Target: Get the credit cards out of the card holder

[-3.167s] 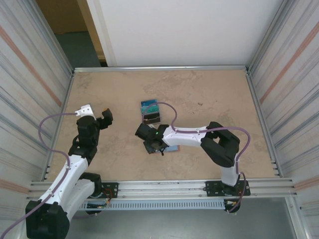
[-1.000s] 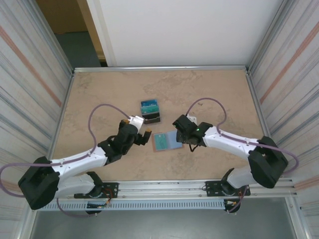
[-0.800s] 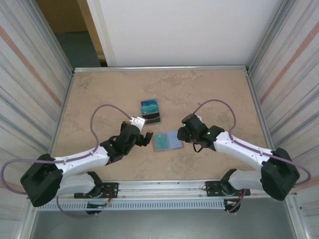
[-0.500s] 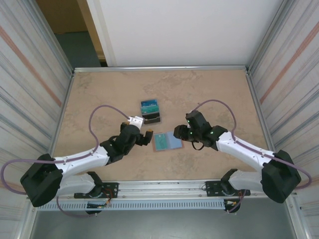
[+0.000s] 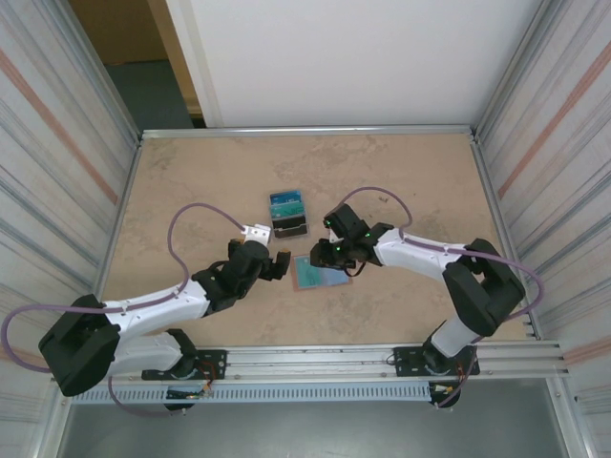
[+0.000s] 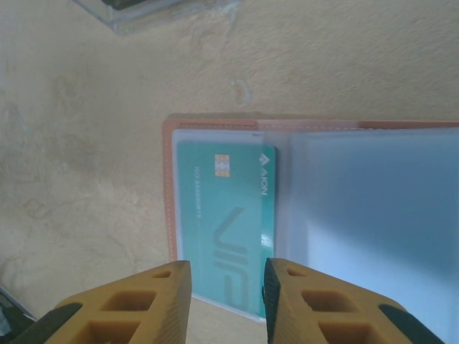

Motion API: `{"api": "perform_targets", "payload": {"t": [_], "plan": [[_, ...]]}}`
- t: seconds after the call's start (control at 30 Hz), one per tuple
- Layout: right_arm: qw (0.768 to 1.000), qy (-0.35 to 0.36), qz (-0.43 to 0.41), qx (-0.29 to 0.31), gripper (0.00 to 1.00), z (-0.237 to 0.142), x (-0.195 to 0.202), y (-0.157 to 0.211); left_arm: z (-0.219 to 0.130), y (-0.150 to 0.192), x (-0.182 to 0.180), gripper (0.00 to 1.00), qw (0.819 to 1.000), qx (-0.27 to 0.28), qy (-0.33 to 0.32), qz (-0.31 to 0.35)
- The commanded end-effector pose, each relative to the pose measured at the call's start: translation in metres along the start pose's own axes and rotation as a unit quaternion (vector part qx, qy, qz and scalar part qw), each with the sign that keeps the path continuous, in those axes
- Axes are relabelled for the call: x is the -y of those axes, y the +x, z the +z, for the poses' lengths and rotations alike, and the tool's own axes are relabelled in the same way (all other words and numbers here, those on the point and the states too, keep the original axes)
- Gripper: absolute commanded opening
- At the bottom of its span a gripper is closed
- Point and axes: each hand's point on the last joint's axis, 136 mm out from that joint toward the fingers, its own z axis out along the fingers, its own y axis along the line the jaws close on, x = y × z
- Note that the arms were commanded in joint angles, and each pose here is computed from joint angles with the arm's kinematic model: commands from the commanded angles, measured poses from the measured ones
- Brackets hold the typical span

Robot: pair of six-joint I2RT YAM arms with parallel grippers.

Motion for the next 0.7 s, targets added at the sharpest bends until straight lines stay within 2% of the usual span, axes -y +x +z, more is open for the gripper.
{"api": "perform_targets", "payload": {"t": [0.0, 0.2, 0.67], "plan": [[0.999, 0.028, -0.015, -0.023, 0.33, 0.008, 0.006, 0.005, 0.0, 0.004, -0.006, 0.99, 1.0, -0.004, -0.02, -0.003], [0.997, 0.062, -0.019, -0.034, 0.33, 0.017, 0.014, 0.007, 0.0, 0.005, -0.006, 0.99, 1.0, -0.006, -0.021, -0.001], [0.995, 0.072, -0.035, -0.058, 0.34, 0.033, 0.012, 0.016, 0.004, 0.009, -0.007, 0.99, 0.999, -0.018, -0.038, 0.011]]}}
